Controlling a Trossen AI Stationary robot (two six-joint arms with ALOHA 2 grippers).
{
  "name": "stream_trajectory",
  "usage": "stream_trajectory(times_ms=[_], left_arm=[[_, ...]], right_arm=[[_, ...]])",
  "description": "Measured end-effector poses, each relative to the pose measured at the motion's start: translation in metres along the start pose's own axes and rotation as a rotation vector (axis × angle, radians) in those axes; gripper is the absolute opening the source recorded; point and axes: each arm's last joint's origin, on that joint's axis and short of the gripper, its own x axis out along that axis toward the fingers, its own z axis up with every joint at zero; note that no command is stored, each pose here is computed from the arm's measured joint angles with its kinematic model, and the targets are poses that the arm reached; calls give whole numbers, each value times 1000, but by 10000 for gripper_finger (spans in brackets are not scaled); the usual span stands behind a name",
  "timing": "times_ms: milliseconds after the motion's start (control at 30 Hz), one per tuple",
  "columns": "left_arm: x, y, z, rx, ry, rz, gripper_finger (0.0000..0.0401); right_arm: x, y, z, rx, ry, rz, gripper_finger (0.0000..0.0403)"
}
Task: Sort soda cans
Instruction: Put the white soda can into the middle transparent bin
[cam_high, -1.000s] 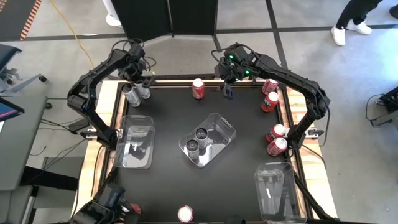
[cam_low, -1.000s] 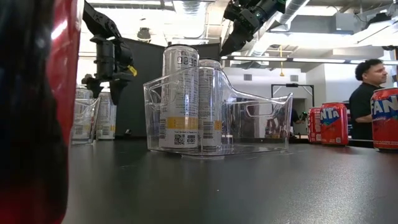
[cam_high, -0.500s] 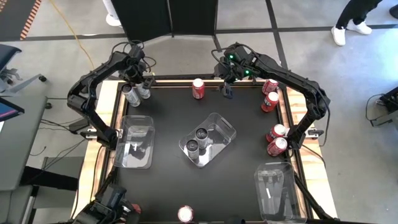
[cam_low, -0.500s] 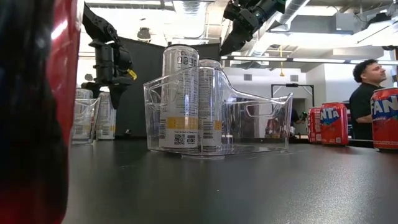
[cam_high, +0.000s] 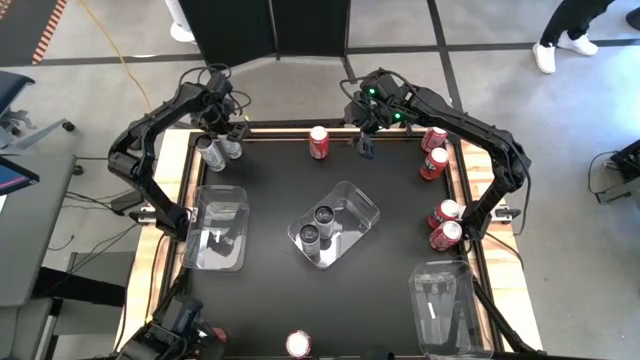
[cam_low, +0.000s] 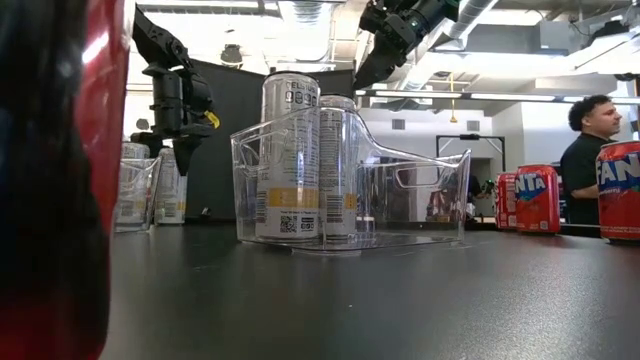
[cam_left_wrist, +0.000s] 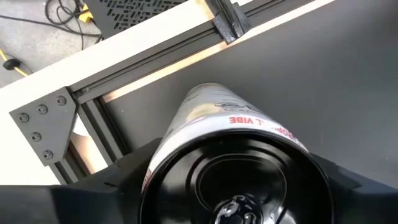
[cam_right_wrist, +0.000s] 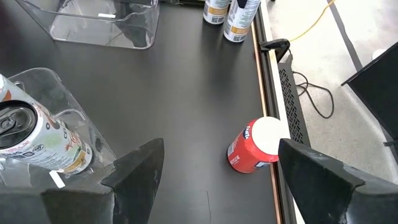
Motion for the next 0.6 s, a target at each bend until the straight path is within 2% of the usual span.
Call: stream_trajectory(times_ms=[133, 600], left_arm=[[0, 0, 0, -1, -3, 0, 260], [0, 0, 0, 5, -4, 0, 255]], right_arm=[[0, 0, 0, 0, 0, 0, 331], [0, 0, 0, -1, 0, 0, 331]])
